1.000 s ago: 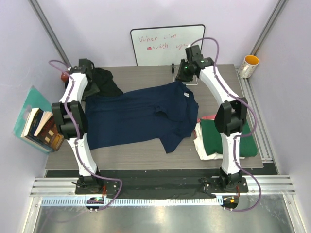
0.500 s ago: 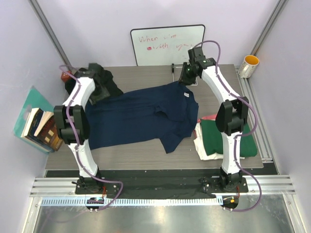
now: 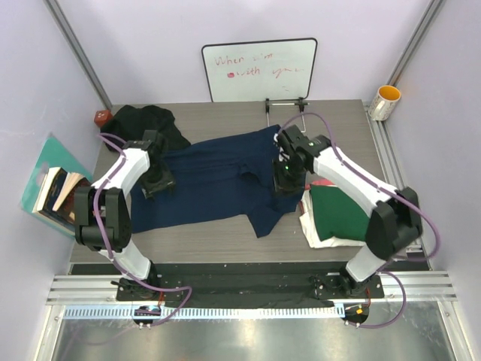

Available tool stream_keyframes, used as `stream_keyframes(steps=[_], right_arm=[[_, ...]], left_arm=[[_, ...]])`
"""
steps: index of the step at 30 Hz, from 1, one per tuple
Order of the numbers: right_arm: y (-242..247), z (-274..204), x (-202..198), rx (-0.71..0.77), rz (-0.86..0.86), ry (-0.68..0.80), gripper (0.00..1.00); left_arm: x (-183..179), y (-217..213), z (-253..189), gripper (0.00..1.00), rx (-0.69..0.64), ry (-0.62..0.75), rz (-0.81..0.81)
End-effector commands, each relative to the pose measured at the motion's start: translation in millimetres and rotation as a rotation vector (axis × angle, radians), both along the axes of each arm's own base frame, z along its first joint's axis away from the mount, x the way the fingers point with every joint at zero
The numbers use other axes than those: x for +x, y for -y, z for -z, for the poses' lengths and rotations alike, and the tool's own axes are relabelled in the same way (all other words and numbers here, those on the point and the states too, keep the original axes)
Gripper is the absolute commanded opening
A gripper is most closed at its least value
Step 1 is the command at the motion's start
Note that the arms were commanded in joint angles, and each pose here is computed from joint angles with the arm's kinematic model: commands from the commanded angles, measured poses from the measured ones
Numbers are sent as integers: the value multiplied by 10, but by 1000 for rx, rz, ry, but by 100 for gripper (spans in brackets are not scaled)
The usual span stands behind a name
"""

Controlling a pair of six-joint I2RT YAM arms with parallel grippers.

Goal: Fold and stack the t-shirts

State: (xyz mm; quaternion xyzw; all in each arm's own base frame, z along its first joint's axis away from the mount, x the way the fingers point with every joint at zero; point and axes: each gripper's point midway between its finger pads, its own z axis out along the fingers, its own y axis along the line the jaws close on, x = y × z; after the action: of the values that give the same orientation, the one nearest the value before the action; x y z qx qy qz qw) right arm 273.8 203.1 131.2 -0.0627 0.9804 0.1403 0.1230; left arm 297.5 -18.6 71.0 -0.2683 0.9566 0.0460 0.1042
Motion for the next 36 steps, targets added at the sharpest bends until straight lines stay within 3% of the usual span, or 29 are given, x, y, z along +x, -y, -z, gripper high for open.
stream_keyframes(steps=[1, 4, 13, 27, 36], right_arm=[[203, -8, -476, 15, -4, -41, 44], [280, 141, -682, 18, -11, -67, 49], [373, 564, -691, -50, -1, -91, 49], [150, 636, -100, -77, 52, -33, 54], [44, 830, -98, -100, 10, -121, 55]], left_arm=[[204, 121, -49, 59, 8, 32, 37], [247, 267, -1, 58, 12, 19, 79], [270, 575, -1, 58, 23, 20, 172], [160, 498, 13, 57, 55, -3, 194], [164, 485, 23, 56, 64, -9, 202]])
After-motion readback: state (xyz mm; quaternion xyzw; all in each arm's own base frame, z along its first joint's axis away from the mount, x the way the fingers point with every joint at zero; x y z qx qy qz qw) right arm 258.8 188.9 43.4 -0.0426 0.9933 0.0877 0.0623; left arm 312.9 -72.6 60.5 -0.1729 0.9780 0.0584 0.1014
